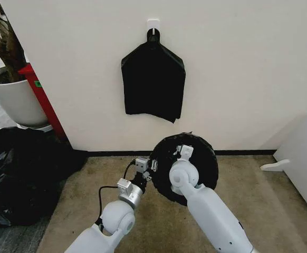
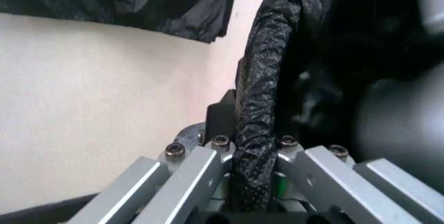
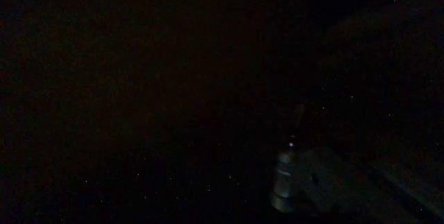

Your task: Place the garbage bag over the trash bin.

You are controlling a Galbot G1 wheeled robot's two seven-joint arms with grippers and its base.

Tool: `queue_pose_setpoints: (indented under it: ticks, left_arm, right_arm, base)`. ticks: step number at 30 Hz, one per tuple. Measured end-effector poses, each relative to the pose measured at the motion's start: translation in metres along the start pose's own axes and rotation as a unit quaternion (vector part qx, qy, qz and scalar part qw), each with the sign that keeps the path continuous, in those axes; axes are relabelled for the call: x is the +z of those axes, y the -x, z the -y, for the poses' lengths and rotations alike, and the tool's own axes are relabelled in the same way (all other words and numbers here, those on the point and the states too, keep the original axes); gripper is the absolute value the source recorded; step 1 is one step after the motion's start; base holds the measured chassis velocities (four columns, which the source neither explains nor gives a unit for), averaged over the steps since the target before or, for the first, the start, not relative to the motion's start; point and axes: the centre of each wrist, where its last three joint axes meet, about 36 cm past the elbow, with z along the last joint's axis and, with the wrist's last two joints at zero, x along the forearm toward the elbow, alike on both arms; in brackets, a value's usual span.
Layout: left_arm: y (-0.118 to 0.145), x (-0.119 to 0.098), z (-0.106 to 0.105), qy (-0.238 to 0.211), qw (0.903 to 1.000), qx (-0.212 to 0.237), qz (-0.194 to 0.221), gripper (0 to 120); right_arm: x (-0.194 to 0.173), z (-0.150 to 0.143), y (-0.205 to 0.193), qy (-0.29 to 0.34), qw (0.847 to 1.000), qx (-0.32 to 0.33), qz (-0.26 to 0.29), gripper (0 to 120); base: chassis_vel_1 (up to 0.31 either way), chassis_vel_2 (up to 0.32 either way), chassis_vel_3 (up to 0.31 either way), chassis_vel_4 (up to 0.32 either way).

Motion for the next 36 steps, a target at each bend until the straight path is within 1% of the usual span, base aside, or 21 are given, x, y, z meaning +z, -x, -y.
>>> queue_pose_setpoints:
  ticks: [3,8,13,17,21,24,28,30,32,36]
  left_arm:
    - [-0.002,-0.001,0.002,0.001,1.0,0.005,0.0,2]
    - [-0.001,-0.003,0.0,0.002,1.0,0.004,0.002,2]
    - [0.006,-0.009,-0.007,0.002,0.9999,-0.006,0.013,2]
    - [0.008,-0.011,-0.008,-0.001,0.9998,-0.01,0.015,2]
    - [0.008,-0.01,-0.006,-0.004,0.9999,-0.008,0.014,2]
    - [0.009,-0.009,-0.005,-0.005,0.9999,-0.008,0.014,2]
    - [0.011,-0.01,-0.005,-0.004,0.9998,-0.008,0.015,2]
    - [0.011,-0.01,-0.005,-0.004,0.9998,-0.008,0.015,2]
    - [0.011,-0.01,-0.005,-0.004,0.9999,-0.008,0.015,2]
    - [0.01,-0.011,-0.004,-0.005,0.9998,-0.006,0.016,2]
  right_arm:
    - [-0.003,-0.003,0.004,0.004,1.0,0.002,0.0,0]
    - [0.002,-0.001,0.003,0.002,1.0,0.003,-0.003,0]
    - [0.021,0.009,-0.014,-0.012,1.0,0.0,-0.017,0]
    - [0.035,0.014,-0.012,-0.022,0.999,0.007,-0.032,0]
    - [0.042,0.016,-0.008,-0.029,0.999,0.014,-0.04,0]
    - [0.035,0.015,-0.014,-0.029,0.999,0.01,-0.033,0]
    - [0.002,0.014,-0.03,-0.023,1.0,-0.002,-0.007,0]
    - [-0.002,0.015,-0.031,-0.023,1.0,-0.002,-0.005,0]
    - [-0.009,0.018,-0.026,-0.021,1.0,0.005,-0.001,0]
    - [-0.007,0.027,-0.007,-0.02,0.999,0.029,-0.01,0]
  base:
    - [0.0,0.0,0.0,0.0]
    - [0.0,0.0,0.0,0.0]
    - [0.0,0.0,0.0,0.0]
    - [0.0,0.0,0.0,0.0]
    - [0.0,0.0,0.0,0.0]
    - [0.0,0.0,0.0,0.0]
    - [0.0,0.0,0.0,0.0]
    - [0.0,0.0,0.0,0.0]
    - [0.0,0.0,0.0,0.0]
    - [0.0,0.0,0.0,0.0]
